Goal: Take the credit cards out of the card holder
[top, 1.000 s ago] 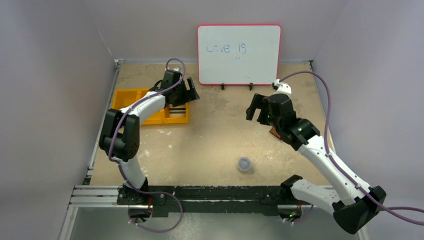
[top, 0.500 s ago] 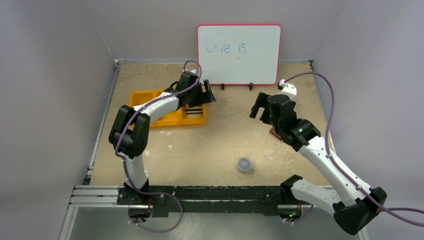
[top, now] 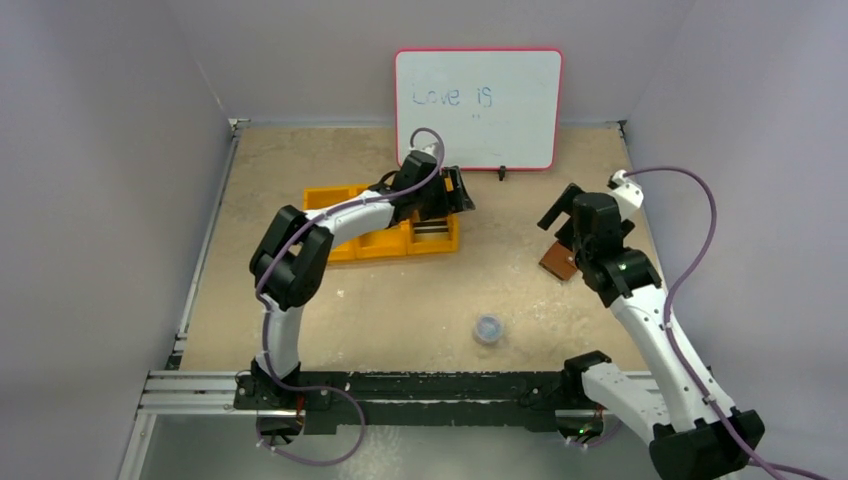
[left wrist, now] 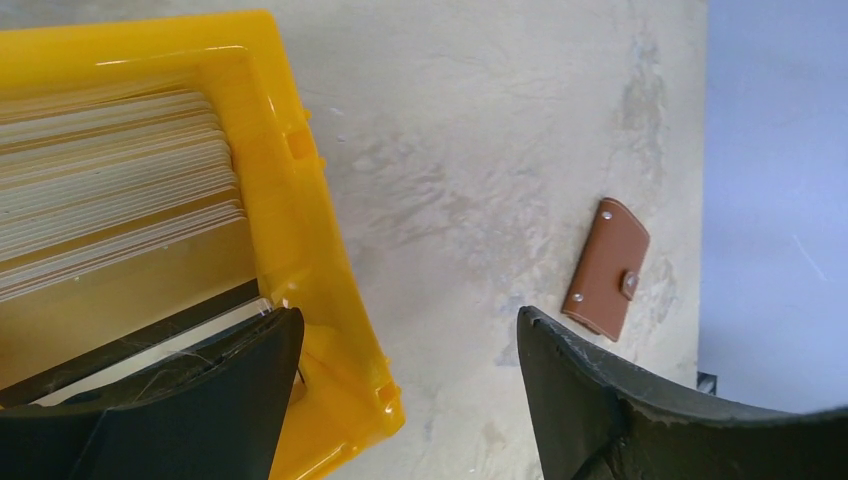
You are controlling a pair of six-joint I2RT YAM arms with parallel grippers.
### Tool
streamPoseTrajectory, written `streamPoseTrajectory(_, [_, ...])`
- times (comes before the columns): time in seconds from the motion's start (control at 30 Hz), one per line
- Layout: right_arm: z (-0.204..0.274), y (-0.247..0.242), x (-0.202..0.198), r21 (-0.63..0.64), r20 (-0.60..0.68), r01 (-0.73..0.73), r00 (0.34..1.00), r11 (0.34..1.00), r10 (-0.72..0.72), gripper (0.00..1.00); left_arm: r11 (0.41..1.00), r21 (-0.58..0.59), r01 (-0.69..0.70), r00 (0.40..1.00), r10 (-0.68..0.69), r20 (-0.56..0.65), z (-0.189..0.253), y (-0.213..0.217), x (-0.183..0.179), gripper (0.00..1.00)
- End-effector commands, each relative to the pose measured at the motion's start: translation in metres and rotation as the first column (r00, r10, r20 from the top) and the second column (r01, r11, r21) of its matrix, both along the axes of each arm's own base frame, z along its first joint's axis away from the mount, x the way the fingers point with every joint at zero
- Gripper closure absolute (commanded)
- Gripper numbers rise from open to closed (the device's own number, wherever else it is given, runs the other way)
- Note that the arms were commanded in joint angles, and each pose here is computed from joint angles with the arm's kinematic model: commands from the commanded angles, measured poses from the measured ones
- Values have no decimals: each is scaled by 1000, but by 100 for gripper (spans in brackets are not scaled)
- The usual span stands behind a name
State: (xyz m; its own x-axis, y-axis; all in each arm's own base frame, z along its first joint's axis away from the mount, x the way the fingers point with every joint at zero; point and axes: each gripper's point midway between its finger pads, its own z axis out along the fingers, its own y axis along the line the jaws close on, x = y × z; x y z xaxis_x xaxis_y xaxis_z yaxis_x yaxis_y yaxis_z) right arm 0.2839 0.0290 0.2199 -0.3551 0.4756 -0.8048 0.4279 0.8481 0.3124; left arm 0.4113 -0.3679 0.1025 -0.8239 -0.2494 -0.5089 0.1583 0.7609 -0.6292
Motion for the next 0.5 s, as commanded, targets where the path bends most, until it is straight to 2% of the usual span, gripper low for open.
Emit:
streamPoseTrajectory(0.0, [-8, 9, 1, 72, -10, -59, 998, 996, 60, 0, 992, -125, 36, 998, -30, 49, 29, -42, 3, 23])
streamPoseTrajectory(0.13, [-23, 22, -6, 119, -41, -116, 992, 986, 121, 0, 989, -135, 59, 997, -53, 47, 28, -58, 0, 24])
streamPoseTrajectory(0.17, [-23, 32, -6, 124, -32, -195, 979, 973, 201, 0, 988, -139, 60, 997, -54, 49, 29, -60, 0, 24])
streamPoseTrajectory(0.23, [-14, 59, -9, 135, 17, -379, 925, 916, 380, 0, 987, -149, 64, 996, -55, 64, 37, -61, -1, 23])
streamPoseTrajectory(0.33, [4, 86, -23, 177, 96, -534, 845, 827, 526, 0, 986, -154, 63, 992, -46, 114, 60, -58, 1, 22])
streamPoseTrajectory(0.47, [0, 107, -47, 223, 117, -655, 753, 722, 647, 0, 988, -146, 44, 980, -15, 197, 101, -46, 2, 21])
